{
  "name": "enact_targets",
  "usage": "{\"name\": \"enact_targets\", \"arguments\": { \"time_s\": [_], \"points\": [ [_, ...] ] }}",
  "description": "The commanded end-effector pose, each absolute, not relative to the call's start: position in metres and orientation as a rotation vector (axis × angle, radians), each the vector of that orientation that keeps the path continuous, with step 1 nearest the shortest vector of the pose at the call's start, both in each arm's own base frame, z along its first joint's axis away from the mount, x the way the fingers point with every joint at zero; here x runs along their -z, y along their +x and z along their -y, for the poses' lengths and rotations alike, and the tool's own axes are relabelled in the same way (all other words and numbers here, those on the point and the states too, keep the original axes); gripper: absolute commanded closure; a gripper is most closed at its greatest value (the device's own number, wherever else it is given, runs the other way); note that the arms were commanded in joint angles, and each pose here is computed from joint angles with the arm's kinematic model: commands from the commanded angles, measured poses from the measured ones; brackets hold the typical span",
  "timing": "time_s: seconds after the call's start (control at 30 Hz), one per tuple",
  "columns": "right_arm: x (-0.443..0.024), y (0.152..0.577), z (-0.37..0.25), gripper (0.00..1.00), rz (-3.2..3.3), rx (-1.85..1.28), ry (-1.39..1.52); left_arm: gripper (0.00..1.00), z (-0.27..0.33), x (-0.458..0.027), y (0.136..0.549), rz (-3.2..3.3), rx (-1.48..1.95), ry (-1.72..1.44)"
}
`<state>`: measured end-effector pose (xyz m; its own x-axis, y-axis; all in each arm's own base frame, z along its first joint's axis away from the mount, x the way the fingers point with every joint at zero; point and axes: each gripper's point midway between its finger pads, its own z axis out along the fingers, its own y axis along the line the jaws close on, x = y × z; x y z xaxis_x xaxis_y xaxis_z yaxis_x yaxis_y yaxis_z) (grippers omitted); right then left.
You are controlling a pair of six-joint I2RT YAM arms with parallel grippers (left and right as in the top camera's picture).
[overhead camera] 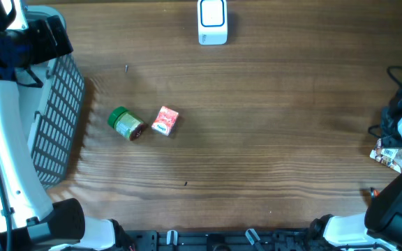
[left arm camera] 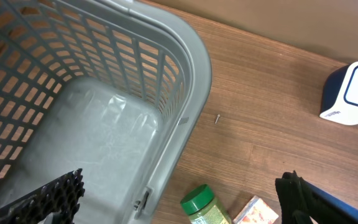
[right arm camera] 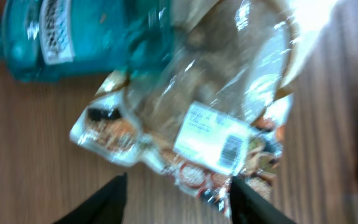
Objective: Scan the item barcode
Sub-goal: 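Carry the wrench packet to the right edge and release it, then move the right gripper over the red Kleenex tissue pack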
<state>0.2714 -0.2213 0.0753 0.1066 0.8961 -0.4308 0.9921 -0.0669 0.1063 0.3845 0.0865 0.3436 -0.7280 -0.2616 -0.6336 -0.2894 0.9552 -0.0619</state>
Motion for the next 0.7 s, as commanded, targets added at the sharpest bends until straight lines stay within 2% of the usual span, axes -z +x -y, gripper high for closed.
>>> {"name": "enact_targets", "arguments": {
  "time_s": [0.0,0.23,0.33,0.5,0.67],
  "points": [
    [-0.093,0.311,0.207,0.39,-1.998,0.109,1.861,0.0,-0.087,-0.348,0.385,-2.411,-0.057,-0.367],
    [-0.127,0.352,0.19,0.31,-2.08,0.001,1.636,0.0,-0.087,-0.348,0.385,-2.411,-0.057,-0.367],
    [-0.152,0.382,0.163,0.3,-2.116,-0.041,1.487,0.0,-0.087,-0.348,0.385,-2.411,-0.058,-0.367],
    [-0.169,0.414,0.093,0.26,-2.203,-0.127,1.278,0.0,-0.087,-0.348,0.385,-2.411,-0.057,-0.367],
    [-0.169,0.425,0.015,0.25,-2.303,-0.213,1.101,0.0,-0.087,-0.348,0.385,-2.411,-0.057,-0.367]
  ]
}}
